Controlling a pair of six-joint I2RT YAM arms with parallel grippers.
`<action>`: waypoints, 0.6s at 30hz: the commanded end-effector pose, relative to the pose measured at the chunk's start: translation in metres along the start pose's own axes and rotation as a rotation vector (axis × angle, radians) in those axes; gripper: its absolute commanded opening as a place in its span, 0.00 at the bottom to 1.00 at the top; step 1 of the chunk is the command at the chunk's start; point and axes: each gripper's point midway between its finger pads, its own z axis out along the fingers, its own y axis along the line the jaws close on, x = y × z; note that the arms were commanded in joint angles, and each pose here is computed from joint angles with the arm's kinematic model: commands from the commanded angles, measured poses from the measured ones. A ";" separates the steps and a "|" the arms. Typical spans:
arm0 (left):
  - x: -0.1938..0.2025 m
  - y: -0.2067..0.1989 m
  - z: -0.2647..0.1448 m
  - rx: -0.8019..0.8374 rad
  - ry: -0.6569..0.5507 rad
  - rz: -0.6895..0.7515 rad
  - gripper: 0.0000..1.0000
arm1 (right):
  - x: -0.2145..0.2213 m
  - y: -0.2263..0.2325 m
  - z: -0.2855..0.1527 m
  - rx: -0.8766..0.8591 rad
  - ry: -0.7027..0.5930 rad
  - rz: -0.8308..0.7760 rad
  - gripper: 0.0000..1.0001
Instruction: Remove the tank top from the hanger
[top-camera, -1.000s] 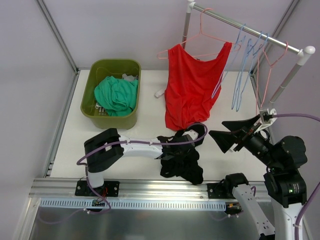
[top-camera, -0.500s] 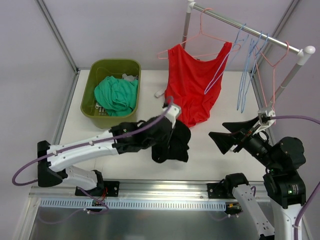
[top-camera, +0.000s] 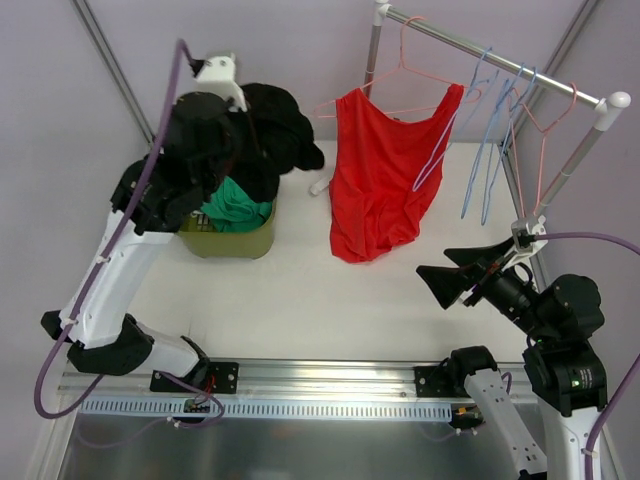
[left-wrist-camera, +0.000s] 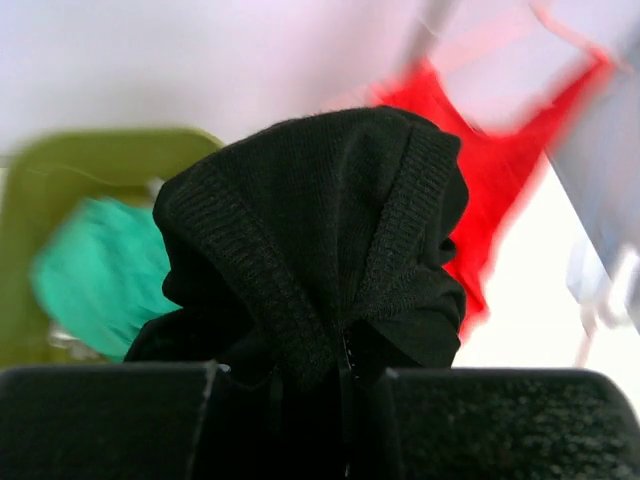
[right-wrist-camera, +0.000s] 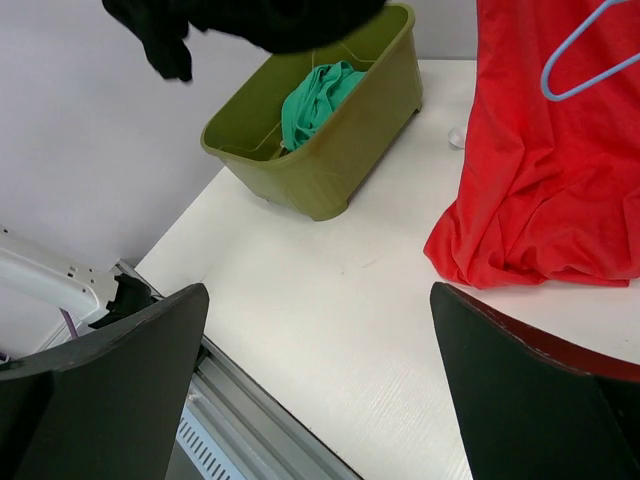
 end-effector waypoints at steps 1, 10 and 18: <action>-0.035 0.062 0.006 -0.169 -0.062 0.024 0.00 | -0.005 0.001 0.000 -0.006 -0.019 -0.026 1.00; 0.034 0.142 0.091 -0.181 0.203 -0.216 0.00 | -0.003 -0.002 0.008 -0.011 0.009 -0.019 0.99; 0.117 0.194 0.142 -0.358 0.402 -0.318 0.41 | 0.003 -0.003 0.006 -0.016 0.016 -0.030 0.99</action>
